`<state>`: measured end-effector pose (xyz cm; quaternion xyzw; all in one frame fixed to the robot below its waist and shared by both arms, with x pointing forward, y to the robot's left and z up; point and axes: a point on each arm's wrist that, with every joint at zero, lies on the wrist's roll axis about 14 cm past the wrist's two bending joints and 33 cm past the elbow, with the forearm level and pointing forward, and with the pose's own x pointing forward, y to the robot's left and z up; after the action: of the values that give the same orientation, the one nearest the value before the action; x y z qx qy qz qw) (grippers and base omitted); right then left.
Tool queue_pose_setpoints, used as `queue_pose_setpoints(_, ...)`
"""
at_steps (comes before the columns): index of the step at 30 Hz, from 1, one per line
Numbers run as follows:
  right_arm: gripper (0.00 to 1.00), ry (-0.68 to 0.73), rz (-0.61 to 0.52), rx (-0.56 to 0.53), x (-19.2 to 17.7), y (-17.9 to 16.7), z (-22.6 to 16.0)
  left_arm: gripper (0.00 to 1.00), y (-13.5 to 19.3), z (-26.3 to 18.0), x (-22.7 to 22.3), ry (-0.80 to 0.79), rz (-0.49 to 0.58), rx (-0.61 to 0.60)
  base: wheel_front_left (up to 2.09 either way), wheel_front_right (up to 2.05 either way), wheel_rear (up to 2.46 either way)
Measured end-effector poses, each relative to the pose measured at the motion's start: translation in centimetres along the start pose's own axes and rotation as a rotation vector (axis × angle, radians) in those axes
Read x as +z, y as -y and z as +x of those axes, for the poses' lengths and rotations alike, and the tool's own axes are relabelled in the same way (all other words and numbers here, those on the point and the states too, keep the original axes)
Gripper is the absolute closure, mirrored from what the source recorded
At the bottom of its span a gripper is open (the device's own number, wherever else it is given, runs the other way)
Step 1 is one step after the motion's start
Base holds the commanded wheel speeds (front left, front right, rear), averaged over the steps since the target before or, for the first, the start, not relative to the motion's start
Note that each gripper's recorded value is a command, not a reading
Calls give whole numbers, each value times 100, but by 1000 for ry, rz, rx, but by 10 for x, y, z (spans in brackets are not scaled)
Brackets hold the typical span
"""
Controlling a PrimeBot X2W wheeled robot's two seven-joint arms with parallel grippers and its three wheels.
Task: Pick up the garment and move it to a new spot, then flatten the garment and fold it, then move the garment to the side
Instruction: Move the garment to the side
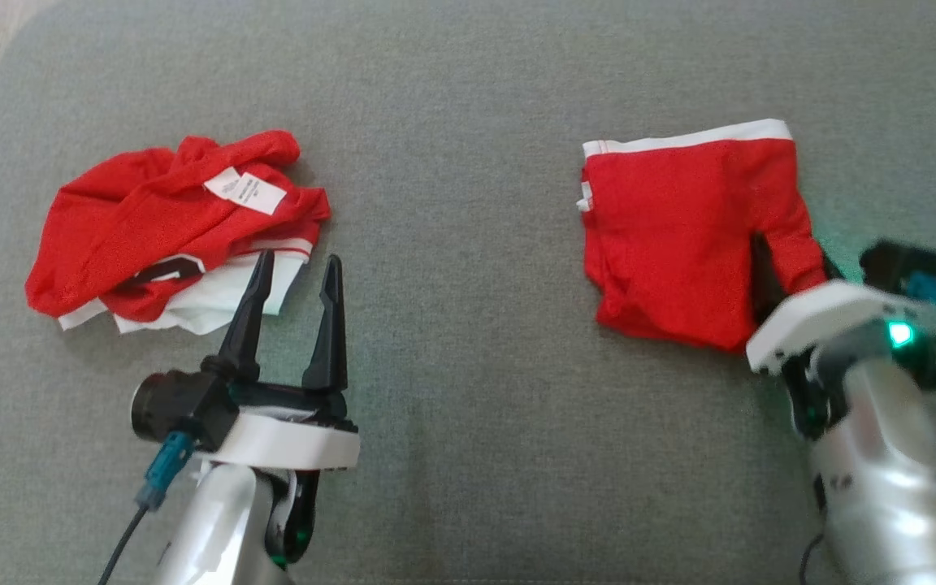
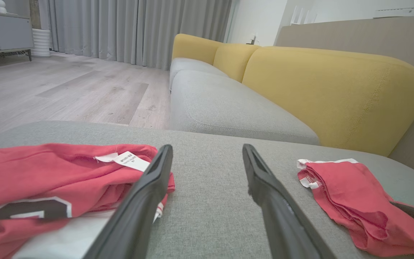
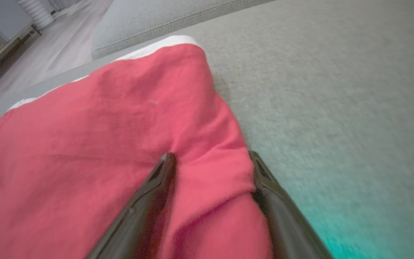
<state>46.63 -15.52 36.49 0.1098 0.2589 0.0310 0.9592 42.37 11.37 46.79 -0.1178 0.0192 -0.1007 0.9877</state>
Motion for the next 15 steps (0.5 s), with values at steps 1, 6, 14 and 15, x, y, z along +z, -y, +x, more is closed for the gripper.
queue_pose_setpoints(1,0,-10,-22,9,1,-3,4,0,-1,1,0,0,1,2,0,0,0)
queue_pose_setpoints(6,100,-26,-154,55,5,-17,11,0,-1,3,-2,-6,0,2,0,0,0)
queue_pose_setpoints(14,100,13,-368,76,20,-12,-3,0,10,7,5,16,-2,-28,0,0,0)
queue_pose_setpoints(15,100,16,-402,66,24,-4,-5,0,12,8,6,18,-2,-34,0,0,0)
